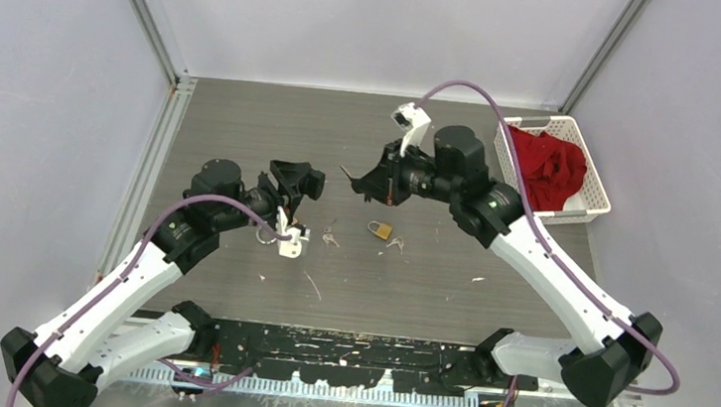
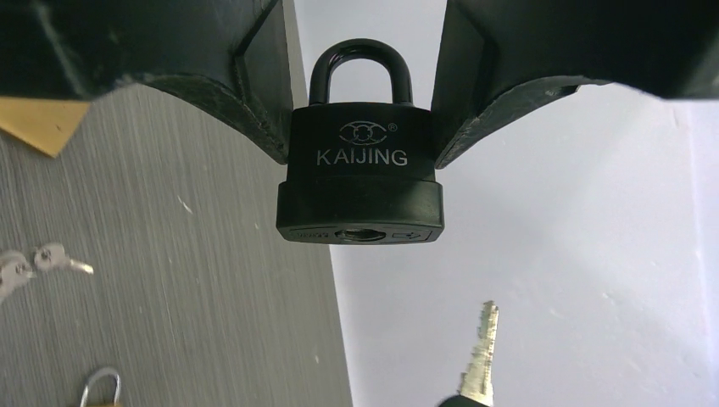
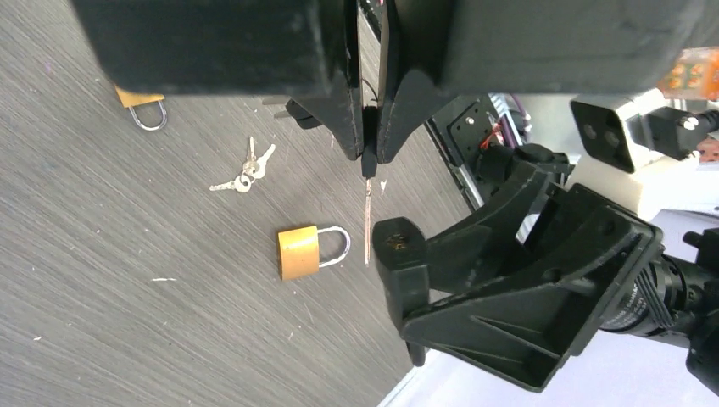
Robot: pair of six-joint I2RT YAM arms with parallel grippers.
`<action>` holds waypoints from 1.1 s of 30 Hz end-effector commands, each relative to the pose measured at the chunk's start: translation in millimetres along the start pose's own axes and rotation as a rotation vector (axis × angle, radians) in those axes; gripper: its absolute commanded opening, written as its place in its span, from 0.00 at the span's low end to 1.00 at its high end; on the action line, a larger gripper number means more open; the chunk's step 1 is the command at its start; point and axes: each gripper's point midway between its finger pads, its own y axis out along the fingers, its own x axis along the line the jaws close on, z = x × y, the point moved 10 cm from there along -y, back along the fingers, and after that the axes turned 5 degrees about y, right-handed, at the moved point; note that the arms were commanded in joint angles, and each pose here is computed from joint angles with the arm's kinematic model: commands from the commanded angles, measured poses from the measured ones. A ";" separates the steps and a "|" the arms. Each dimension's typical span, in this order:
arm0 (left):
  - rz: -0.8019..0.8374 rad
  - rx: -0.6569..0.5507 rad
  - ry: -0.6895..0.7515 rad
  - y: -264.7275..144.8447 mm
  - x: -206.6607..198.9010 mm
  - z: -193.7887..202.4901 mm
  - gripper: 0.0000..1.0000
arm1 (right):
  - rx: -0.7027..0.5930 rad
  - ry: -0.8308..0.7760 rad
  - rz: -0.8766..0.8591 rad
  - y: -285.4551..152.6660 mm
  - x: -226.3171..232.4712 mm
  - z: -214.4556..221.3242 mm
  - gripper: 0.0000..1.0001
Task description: Unlock with the key
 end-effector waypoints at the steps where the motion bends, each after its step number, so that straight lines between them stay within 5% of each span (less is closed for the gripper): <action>1: -0.143 0.081 0.112 -13.3 27.0 5.3 0.00 | 0.066 -0.091 0.054 12.6 10.8 -4.1 0.01; 14: -0.132 -0.006 0.145 -16.6 20.3 -4.5 0.00 | 0.170 -0.156 0.061 28.0 30.2 4.0 0.01; 33: -0.114 0.001 0.141 -16.5 17.4 -3.7 0.00 | 0.142 -0.159 0.015 37.2 37.9 0.8 0.01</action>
